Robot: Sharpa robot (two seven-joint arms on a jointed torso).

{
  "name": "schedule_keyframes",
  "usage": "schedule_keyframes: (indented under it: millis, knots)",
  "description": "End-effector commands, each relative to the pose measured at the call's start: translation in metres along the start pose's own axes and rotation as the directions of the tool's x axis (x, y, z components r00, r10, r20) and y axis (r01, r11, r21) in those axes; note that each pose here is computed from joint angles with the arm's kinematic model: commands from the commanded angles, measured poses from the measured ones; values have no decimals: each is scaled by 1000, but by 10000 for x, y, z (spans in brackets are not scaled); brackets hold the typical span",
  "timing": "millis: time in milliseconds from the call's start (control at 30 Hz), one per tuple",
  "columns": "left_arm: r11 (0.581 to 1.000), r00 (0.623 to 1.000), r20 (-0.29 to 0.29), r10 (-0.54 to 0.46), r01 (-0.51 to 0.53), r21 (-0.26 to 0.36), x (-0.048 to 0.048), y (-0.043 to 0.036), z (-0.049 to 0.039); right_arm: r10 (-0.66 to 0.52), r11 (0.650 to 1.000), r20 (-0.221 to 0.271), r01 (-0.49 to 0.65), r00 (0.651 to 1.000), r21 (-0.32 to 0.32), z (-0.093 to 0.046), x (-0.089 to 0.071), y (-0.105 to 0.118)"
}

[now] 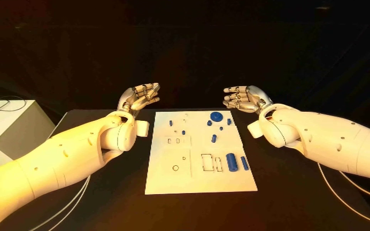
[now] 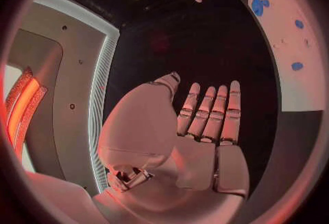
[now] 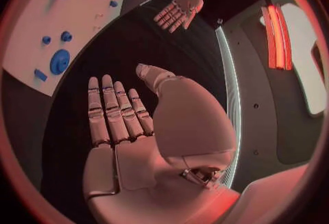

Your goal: Assemble the parts on the task board

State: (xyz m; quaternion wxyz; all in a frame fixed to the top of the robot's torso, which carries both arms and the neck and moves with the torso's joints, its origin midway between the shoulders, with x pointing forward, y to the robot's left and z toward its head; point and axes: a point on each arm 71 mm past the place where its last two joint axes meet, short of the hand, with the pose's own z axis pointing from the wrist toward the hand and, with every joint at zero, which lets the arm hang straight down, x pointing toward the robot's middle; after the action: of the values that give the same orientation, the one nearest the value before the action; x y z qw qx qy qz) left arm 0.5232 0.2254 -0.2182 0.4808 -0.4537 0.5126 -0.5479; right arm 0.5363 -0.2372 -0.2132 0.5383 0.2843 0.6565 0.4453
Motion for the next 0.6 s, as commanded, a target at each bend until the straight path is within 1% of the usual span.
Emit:
schedule_keyframes:
  millis: [33,133,200,333,367,433,600]
  knots:
    - [999,997,-83,-4,7,42,93,-72,-38,-332,939,-124,315,935,-140,14,104,101]
    - [998,994,-104,-15,22,59,116,-130,-68,-436,893,-102,416,894,-170,34,78,141]
    - [997,993,-118,-26,34,70,139,-181,-78,-501,856,-76,481,862,-188,47,55,177]
    - [996,989,-140,-37,49,78,165,-244,-106,-593,791,-28,576,805,-206,78,15,245]
    - [996,989,-145,-40,51,78,169,-260,-118,-620,770,-19,603,784,-209,89,9,263]
    - [995,988,-152,-42,55,79,175,-285,-137,-664,733,-13,648,747,-208,106,10,284]
    - [995,985,-167,-49,64,82,191,-342,-187,-753,647,-19,736,657,-199,150,27,322]
